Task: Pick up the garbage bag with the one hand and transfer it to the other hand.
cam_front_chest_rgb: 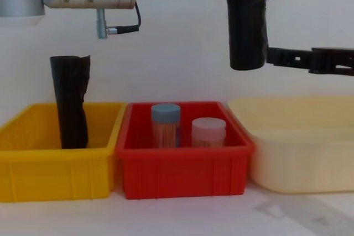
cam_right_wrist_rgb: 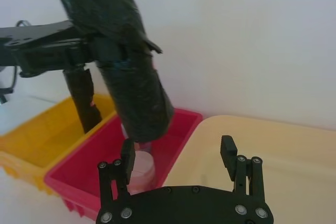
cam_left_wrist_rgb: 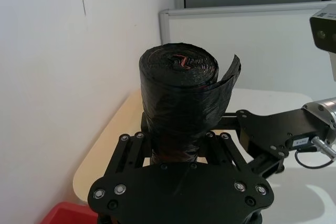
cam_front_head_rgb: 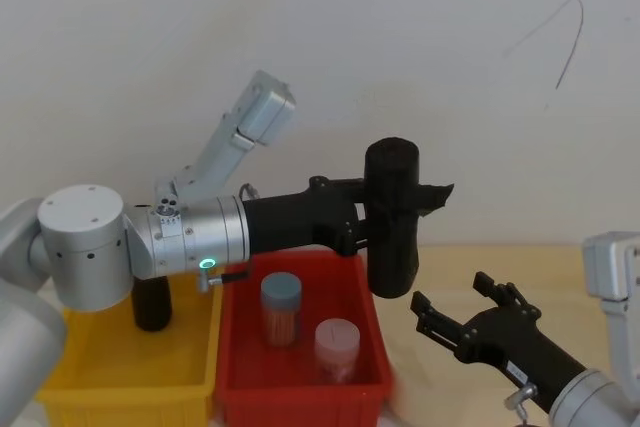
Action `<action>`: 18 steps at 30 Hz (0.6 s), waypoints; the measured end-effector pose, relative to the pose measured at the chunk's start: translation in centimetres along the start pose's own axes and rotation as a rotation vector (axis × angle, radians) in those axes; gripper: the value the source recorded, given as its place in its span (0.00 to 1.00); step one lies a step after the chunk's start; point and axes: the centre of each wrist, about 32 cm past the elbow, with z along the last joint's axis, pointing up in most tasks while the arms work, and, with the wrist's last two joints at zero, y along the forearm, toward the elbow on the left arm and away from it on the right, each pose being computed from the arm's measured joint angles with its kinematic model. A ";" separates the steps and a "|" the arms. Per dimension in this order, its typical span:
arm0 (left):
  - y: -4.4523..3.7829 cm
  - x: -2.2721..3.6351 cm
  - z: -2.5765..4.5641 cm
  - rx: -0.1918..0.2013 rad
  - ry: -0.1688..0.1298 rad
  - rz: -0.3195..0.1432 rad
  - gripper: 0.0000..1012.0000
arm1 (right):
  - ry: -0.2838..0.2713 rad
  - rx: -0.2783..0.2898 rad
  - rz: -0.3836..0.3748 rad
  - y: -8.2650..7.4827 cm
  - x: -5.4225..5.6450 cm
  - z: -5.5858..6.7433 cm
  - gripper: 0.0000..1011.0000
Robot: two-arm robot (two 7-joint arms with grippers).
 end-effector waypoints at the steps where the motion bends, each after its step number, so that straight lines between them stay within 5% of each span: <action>1: -0.04 0.02 -0.02 0.000 0.000 -0.002 0.43 | 0.000 0.000 0.003 0.0 0.0 0.0 0.99; 18: -0.96 0.27 -0.16 -0.002 0.012 -0.044 0.43 | -0.007 0.023 0.053 1.0 -1.2 0.3 0.99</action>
